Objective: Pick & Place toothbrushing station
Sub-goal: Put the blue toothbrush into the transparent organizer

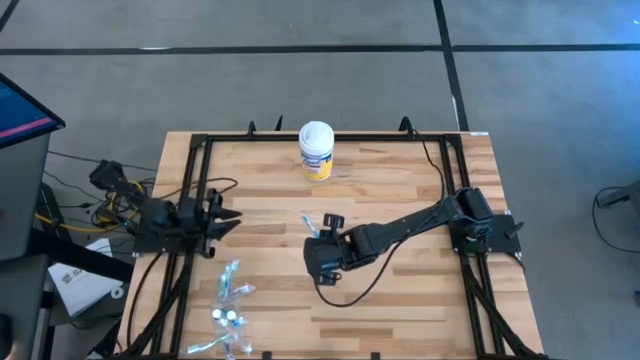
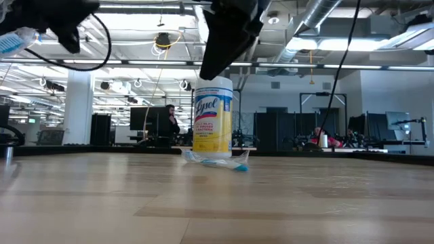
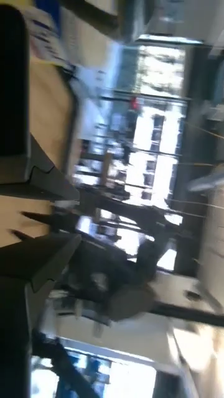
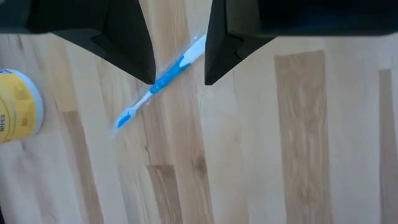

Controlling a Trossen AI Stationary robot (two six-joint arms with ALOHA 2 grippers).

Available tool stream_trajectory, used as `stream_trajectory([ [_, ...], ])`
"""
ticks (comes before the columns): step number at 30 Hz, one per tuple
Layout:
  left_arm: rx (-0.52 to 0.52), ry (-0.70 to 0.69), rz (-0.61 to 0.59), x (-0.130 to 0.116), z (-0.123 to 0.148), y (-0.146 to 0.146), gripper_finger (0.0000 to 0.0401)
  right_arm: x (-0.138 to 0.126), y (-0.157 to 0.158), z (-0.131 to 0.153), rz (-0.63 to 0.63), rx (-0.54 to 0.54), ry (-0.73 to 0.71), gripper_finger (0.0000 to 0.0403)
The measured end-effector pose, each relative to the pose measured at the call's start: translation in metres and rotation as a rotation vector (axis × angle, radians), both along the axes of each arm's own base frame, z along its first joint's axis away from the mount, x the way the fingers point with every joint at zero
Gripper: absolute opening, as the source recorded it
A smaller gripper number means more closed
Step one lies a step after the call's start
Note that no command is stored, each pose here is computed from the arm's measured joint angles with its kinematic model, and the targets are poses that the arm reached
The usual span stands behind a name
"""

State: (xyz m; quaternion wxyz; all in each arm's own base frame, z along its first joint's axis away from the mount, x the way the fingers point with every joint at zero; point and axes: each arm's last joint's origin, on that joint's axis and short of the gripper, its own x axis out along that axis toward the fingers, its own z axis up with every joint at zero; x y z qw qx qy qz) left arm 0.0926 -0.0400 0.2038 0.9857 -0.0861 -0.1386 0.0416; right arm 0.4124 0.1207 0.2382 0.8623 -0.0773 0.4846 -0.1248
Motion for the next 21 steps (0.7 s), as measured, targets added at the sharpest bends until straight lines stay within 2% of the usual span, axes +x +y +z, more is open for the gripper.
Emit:
stream_trajectory([
  [3,-0.051,0.088,-0.005,-0.007,-0.003,0.006,0.0090,0.002,0.001,0.001,-0.005,0.010,-0.025,0.0129],
  [7,-0.045,0.082,-0.005,-0.015,0.011,0.013,0.0090,0.009,0.002,0.001,-0.035,0.063,-0.130,0.0129],
  [11,-0.024,0.167,0.047,-0.020,0.023,0.021,0.0090,0.005,-0.001,-0.028,-0.080,0.093,-0.124,0.0129],
  [13,-0.030,0.186,0.021,-0.022,0.026,0.022,0.0090,0.001,-0.006,-0.039,-0.130,0.108,-0.101,0.0129],
  [15,-0.034,0.188,-0.017,-0.021,0.025,0.022,0.0090,0.001,-0.014,-0.048,-0.182,0.129,-0.116,0.0129],
  [17,-0.048,0.215,-0.006,-0.019,0.020,0.024,0.0090,0.003,-0.026,-0.054,-0.227,0.143,-0.134,0.0129],
  [21,-0.082,0.263,-0.011,-0.014,0.005,0.024,0.0090,0.009,-0.049,-0.052,-0.306,0.174,-0.160,0.0129],
])
